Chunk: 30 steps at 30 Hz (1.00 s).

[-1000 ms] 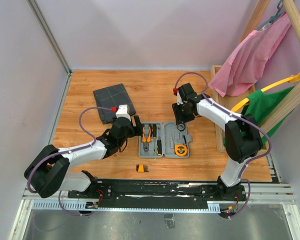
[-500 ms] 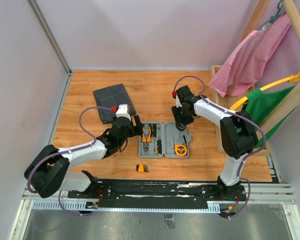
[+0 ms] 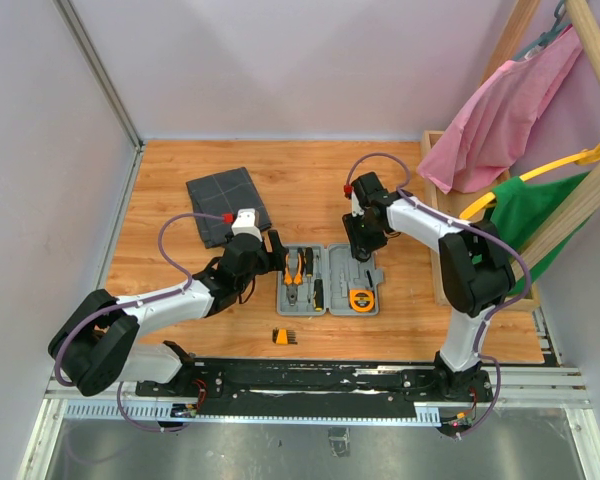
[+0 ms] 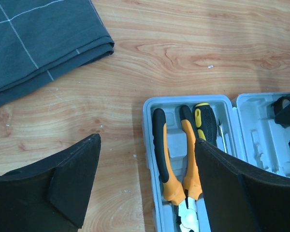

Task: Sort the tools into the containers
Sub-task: Adjust the engineering item in the storage box.

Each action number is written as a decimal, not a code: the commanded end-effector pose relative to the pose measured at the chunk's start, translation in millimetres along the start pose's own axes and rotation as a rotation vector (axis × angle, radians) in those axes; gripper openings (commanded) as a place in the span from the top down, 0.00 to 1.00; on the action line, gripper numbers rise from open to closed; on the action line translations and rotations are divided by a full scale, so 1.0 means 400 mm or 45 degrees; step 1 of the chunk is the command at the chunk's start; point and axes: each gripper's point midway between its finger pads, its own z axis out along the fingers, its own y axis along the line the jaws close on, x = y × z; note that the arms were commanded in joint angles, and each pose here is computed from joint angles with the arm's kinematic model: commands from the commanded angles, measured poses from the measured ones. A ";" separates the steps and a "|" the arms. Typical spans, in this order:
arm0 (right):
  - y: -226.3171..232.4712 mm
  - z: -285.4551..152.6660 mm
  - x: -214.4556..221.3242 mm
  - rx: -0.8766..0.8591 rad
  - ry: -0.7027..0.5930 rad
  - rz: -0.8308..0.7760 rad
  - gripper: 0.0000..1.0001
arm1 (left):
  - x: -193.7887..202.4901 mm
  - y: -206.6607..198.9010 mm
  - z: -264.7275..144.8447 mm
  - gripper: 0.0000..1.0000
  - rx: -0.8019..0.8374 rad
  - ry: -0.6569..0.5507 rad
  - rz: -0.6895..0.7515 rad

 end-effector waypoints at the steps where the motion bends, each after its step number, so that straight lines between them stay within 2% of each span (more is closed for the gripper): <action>1: 0.003 -0.039 -0.004 -0.024 -0.026 -0.012 0.56 | -0.036 -0.014 0.010 0.18 0.007 -0.040 -0.006; 7: -0.003 -0.080 -0.031 0.003 -0.102 -0.017 0.56 | -0.036 -0.015 0.010 0.18 0.009 -0.039 -0.008; 16: -0.016 -0.039 -0.007 0.031 -0.018 -0.015 0.62 | -0.040 -0.014 0.007 0.18 0.008 -0.044 -0.008; 30: -0.020 -0.009 0.013 0.036 0.036 -0.016 0.61 | -0.039 -0.013 0.007 0.18 0.007 -0.042 -0.007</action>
